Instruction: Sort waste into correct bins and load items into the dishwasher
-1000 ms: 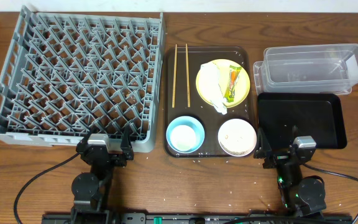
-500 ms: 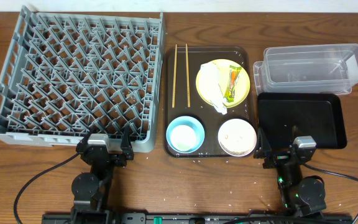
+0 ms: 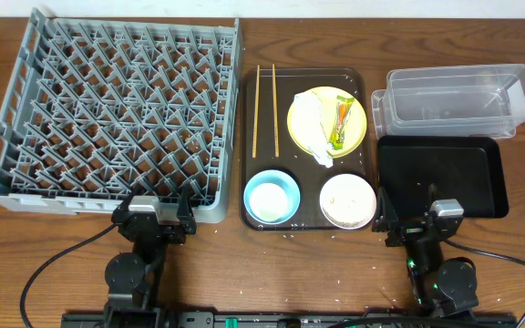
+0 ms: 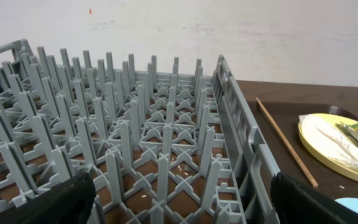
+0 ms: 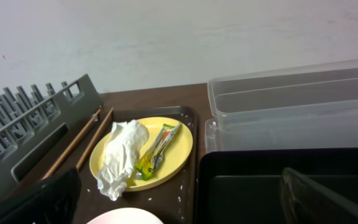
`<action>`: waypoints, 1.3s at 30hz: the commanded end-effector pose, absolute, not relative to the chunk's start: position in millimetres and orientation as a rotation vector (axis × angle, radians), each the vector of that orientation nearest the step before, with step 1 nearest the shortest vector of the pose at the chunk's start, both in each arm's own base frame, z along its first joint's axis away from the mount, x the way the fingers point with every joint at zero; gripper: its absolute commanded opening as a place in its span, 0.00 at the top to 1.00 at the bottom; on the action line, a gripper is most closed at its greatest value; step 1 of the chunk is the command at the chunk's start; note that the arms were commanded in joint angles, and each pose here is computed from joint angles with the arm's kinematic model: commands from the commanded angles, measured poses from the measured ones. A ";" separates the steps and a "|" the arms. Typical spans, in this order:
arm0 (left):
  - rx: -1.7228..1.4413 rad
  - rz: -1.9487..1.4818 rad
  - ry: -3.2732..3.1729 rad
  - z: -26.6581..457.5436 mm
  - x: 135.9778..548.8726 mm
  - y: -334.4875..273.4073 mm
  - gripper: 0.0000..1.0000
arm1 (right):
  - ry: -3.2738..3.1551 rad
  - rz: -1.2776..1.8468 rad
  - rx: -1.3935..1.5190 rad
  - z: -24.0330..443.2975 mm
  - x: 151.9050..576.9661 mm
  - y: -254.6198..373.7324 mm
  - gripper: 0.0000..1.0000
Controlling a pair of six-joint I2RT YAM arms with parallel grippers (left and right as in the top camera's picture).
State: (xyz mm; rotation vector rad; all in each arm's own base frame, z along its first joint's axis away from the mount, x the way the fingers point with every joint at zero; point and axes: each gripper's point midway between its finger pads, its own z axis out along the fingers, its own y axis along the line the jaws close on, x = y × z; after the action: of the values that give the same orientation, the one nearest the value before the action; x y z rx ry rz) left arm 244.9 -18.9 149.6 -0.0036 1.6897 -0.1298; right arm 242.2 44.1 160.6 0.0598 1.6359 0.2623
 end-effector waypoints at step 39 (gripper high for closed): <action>0.110 -0.520 1.818 310.2 248.4 -75.3 0.09 | 1.966 0.472 -0.059 300.0 281.7 99.6 0.01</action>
State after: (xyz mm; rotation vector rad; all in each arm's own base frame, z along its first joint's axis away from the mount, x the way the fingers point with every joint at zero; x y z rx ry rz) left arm 242.5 -65.8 282.5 0.0794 1.7825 -0.4675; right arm 264.1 91.7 285.1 -0.0589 1.9010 0.4628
